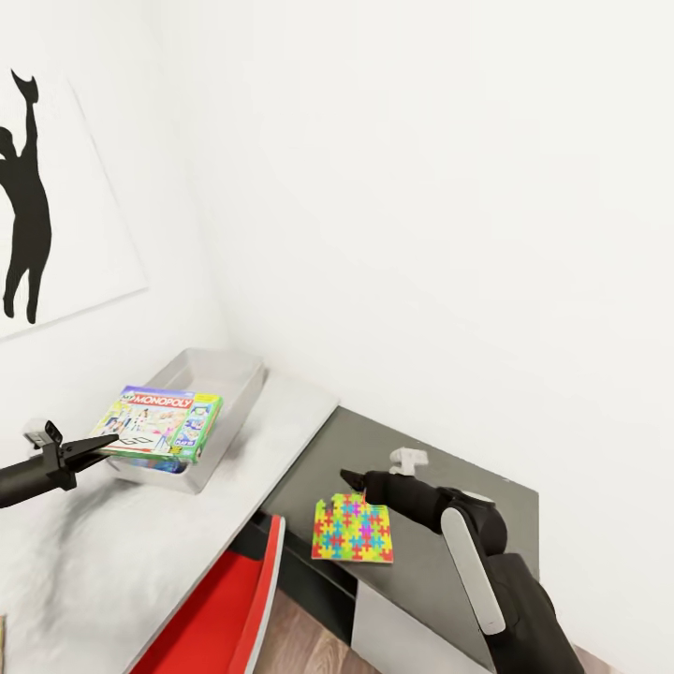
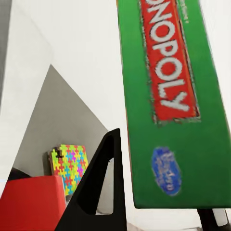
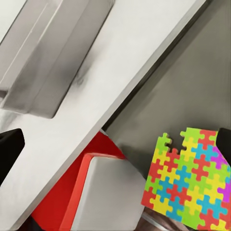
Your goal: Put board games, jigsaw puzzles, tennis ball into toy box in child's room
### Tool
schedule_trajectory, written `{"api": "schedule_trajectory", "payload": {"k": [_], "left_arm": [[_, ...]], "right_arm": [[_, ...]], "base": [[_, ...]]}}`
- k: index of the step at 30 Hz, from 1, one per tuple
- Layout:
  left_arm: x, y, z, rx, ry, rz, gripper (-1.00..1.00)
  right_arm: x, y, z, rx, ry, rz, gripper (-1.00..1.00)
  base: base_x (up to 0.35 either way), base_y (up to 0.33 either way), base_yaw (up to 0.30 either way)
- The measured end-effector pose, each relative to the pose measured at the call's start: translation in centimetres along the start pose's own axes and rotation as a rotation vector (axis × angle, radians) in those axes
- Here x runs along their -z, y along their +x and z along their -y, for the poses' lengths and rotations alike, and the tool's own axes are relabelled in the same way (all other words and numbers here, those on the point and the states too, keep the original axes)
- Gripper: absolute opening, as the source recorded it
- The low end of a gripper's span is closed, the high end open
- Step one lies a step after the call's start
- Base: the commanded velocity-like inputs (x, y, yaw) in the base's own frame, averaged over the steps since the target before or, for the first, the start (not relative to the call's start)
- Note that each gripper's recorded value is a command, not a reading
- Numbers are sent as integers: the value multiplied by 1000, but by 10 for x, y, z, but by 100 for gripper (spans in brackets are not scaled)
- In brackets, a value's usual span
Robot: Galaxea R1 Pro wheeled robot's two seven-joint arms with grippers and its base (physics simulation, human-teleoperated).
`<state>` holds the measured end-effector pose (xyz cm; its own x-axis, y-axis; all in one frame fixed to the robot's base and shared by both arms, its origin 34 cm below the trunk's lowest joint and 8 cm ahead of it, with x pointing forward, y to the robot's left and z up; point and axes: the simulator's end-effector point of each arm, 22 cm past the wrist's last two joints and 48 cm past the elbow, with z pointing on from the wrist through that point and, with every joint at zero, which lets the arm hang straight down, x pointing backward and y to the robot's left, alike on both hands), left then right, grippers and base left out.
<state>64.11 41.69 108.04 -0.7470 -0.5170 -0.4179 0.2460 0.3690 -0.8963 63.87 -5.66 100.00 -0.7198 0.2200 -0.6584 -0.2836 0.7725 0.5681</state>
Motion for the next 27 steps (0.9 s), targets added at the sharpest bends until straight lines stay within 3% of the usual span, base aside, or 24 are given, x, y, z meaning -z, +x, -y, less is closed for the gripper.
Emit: {"api": "schedule_trajectory", "payload": {"k": [27], "left_arm": [[0,0,0,0,0,0,-100]], "right_arm": [[0,-11,2,8,1,50,100]], "base": [[139,2,1]]}}
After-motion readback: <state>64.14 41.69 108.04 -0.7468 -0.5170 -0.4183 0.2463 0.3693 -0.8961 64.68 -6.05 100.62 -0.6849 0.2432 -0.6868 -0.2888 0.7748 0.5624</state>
